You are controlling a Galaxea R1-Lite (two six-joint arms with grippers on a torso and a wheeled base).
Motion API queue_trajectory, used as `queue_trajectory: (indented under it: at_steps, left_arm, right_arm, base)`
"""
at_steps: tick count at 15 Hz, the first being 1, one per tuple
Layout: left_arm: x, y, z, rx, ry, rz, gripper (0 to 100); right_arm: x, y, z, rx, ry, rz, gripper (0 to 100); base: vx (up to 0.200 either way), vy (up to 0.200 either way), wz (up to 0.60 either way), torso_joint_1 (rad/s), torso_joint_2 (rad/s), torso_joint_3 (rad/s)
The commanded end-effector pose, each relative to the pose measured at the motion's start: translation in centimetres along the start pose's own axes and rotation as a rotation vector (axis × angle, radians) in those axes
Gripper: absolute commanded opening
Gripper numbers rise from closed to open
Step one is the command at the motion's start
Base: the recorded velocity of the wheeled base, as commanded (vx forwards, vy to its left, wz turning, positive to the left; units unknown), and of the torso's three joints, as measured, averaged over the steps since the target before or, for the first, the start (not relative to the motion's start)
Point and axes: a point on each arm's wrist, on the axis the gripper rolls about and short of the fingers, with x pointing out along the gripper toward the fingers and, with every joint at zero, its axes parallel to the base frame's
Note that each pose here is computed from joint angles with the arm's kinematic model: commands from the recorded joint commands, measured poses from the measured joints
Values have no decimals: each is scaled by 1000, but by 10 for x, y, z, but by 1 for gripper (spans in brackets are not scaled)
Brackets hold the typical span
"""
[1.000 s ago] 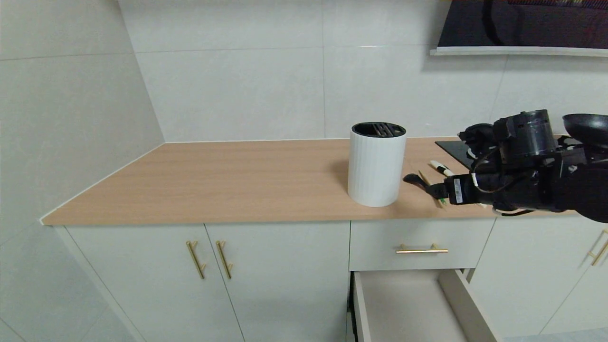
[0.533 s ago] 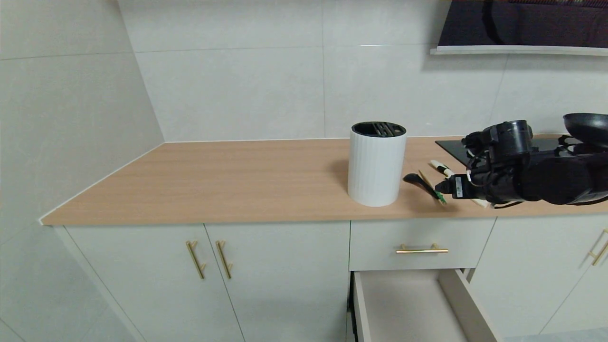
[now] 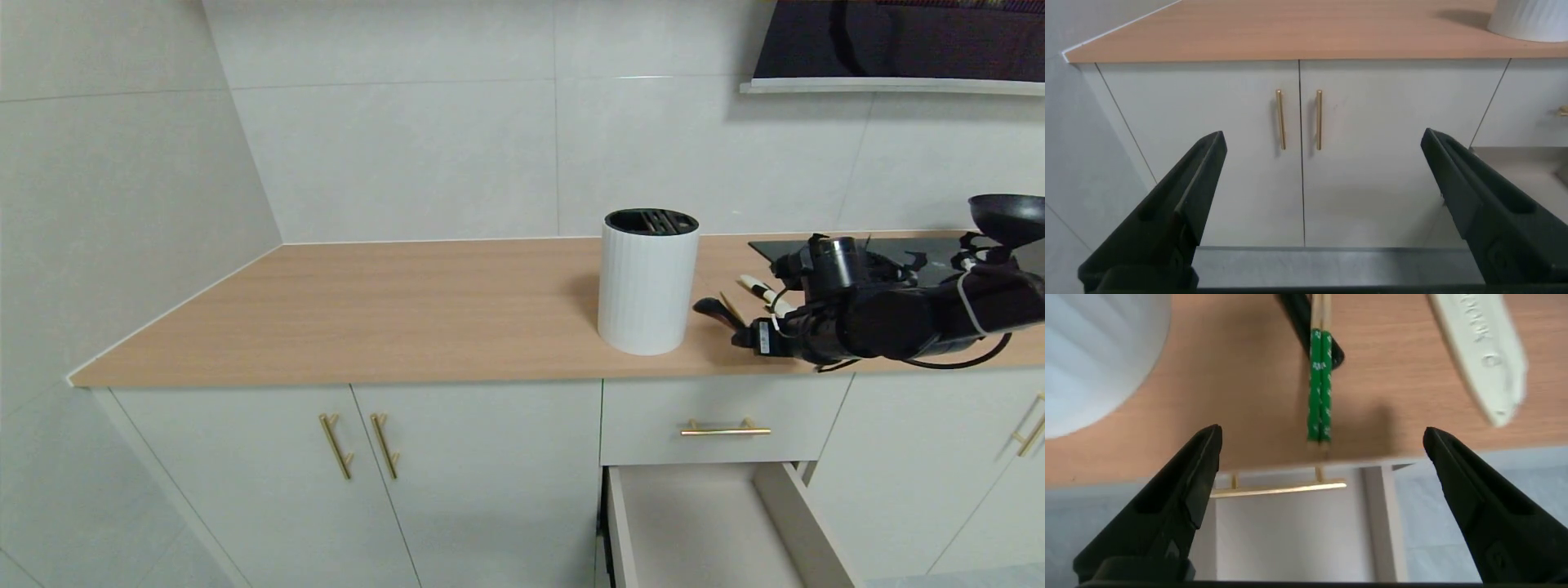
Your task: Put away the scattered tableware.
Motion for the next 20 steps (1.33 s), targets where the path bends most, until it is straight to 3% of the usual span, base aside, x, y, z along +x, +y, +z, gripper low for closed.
queue_trajectory:
  at_steps: [1,8,9,20]
  left_arm:
    - [0,0,0,-1,0,1,100]
    - [0,0,0,-1,0,0,100]
    - [0,0,0,-1,0,1,100]
    - [0,0,0,-1,0,1,100]
  right_arm:
    - [13,2,-4,8,7,-2,100]
    - [24,-1,-2,49,-33,-6,100]
    - [24,-1,-2,51,-35,-6,0]
    - [19,-2,1,52,-44,-7,0]
  base:
    - [0,0,0,0,0,0]
    - [0,0,0,0,0,0]
    - [0,0,0,0,0,0]
    - [0,0,0,0,0,0]
